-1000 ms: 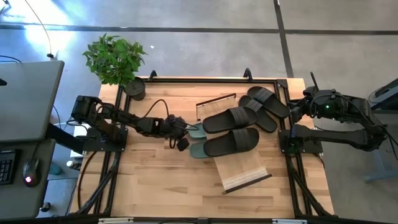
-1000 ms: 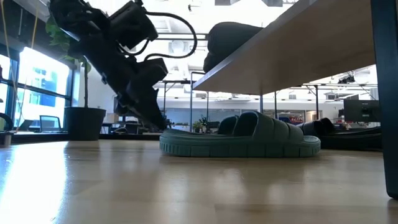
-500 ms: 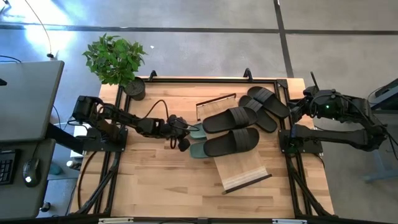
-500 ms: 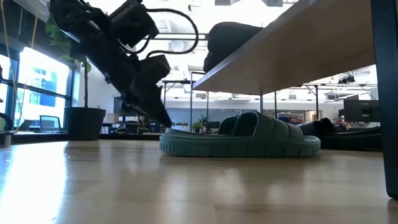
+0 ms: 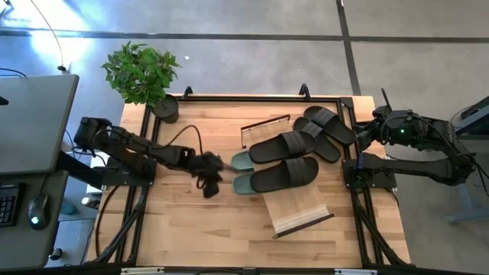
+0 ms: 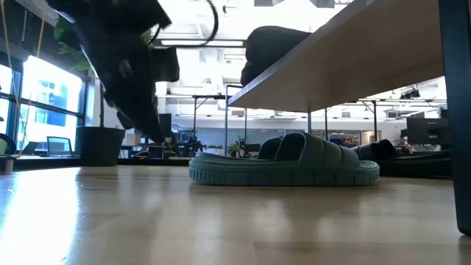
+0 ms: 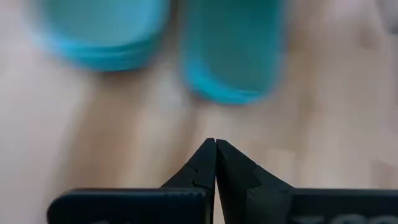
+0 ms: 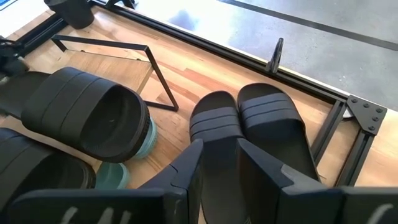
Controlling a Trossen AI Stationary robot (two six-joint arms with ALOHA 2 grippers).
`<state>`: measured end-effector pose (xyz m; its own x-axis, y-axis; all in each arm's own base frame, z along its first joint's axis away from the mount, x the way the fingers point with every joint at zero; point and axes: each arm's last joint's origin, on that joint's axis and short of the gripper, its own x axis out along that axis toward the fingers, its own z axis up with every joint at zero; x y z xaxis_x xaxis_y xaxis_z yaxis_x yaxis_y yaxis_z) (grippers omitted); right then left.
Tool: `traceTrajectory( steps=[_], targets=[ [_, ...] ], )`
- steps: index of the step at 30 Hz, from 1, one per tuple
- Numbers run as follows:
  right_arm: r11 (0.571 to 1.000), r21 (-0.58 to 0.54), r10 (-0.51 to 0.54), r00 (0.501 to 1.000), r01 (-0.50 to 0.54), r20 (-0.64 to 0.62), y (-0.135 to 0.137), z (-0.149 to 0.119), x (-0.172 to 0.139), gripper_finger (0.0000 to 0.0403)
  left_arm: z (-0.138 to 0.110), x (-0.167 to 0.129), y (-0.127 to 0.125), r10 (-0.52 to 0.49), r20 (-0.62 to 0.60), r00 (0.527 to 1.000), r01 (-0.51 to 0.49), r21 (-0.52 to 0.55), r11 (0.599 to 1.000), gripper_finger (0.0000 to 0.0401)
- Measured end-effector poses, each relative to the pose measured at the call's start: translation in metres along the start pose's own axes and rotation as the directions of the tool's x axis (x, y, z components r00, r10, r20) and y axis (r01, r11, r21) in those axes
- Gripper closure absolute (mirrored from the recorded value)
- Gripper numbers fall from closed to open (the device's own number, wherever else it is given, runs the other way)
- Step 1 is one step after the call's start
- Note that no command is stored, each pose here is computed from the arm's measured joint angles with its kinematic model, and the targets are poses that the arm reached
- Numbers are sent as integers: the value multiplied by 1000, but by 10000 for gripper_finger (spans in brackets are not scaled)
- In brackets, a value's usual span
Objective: Pick and place slides into the shelf
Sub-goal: Adjust the pair of green slides under the shelf
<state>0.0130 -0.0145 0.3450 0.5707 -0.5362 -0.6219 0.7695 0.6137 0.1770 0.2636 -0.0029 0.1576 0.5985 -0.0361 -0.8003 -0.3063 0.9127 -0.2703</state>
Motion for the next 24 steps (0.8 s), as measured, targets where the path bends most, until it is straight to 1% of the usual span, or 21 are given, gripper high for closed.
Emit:
traceTrajectory(
  steps=[3, 5, 9, 11, 13, 17, 21, 24],
  targets=[
    [1000, -3, -5, 1000, 5, 3, 0, 0, 0, 315, -6, 8, -17, -56, 1, 998, 56, 64, 996, 401],
    [1000, -3, -8, 1000, 8, 5, 0, 0, 0, 315, -9, 13, -24, -60, 4, 998, 60, 82, 995, 401],
    [1000, -3, -9, 1000, 9, 5, 0, 0, 0, 315, -14, 25, -24, 23, 23, 999, -23, 36, 999, 401],
    [1000, -3, -9, 1000, 9, 5, 0, 0, 0, 315, -13, 30, -23, 46, 43, 998, -47, 13, 999, 401],
    [1000, -3, -9, 1000, 9, 5, 0, 0, 0, 315, -11, 35, -24, 38, 71, 997, -39, 7, 999, 401],
    [1000, 4, -9, 1000, 9, 5, 0, 0, 0, 315, -11, 40, -24, 44, 88, 995, -45, 6, 999, 401],
    [1000, 5, -9, 1000, 9, 5, 0, 0, 0, 315, -11, 40, -23, 51, 94, 994, -52, 5, 999, 401],
    [1000, 5, -9, 1000, 9, 5, 0, 0, 0, 315, -8, 40, -25, 52, 133, 990, -52, 0, 999, 401]
  ],
)
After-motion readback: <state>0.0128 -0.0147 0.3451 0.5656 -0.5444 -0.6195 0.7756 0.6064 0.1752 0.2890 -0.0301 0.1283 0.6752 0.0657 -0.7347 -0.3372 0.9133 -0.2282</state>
